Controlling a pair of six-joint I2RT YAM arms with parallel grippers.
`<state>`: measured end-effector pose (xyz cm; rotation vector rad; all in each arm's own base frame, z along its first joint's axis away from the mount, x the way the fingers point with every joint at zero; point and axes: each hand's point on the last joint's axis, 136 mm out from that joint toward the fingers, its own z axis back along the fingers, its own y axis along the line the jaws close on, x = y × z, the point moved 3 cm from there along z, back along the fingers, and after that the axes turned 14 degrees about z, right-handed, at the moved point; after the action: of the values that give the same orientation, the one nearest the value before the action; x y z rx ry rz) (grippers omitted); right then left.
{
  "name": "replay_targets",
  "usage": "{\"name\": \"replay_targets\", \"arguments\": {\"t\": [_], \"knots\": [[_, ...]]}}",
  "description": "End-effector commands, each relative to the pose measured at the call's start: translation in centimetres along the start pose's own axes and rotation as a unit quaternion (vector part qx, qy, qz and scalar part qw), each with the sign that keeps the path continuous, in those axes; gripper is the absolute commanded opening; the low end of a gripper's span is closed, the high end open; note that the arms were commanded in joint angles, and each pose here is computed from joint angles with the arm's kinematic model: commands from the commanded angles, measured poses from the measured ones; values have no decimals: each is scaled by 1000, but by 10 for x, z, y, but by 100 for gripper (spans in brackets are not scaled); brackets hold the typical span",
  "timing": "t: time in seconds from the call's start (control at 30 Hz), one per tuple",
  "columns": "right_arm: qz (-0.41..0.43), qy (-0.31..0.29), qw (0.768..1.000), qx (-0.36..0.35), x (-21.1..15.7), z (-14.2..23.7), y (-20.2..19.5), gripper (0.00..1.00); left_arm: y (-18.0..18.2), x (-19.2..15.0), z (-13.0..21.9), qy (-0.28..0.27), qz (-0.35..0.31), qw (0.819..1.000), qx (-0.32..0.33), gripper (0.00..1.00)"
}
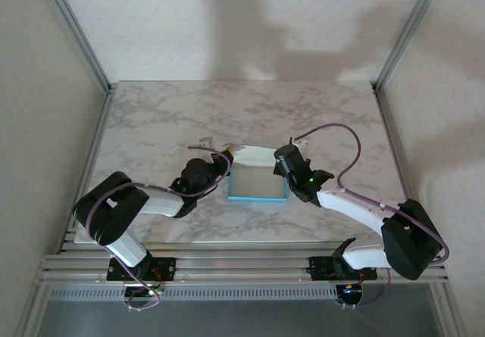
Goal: Fold the paper box
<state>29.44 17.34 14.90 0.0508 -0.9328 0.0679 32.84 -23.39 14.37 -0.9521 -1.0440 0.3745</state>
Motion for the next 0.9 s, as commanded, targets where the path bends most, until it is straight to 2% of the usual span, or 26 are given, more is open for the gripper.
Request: {"name": "replay_targets", "arguments": {"t": [0.0,0.27,0.87], "knots": [[-7,17,1000,-15,-17,-1,-7,0,0,3,7,-30,30,999,-5,8],[-4,9,1000,-3,-26,4,-1,0,2,-12,23,-40,-6,999,-23,8],[-6,11,1000,7,-40,13,-8,0,15,-38,32,-18,-15,1000,-19,9]]}}
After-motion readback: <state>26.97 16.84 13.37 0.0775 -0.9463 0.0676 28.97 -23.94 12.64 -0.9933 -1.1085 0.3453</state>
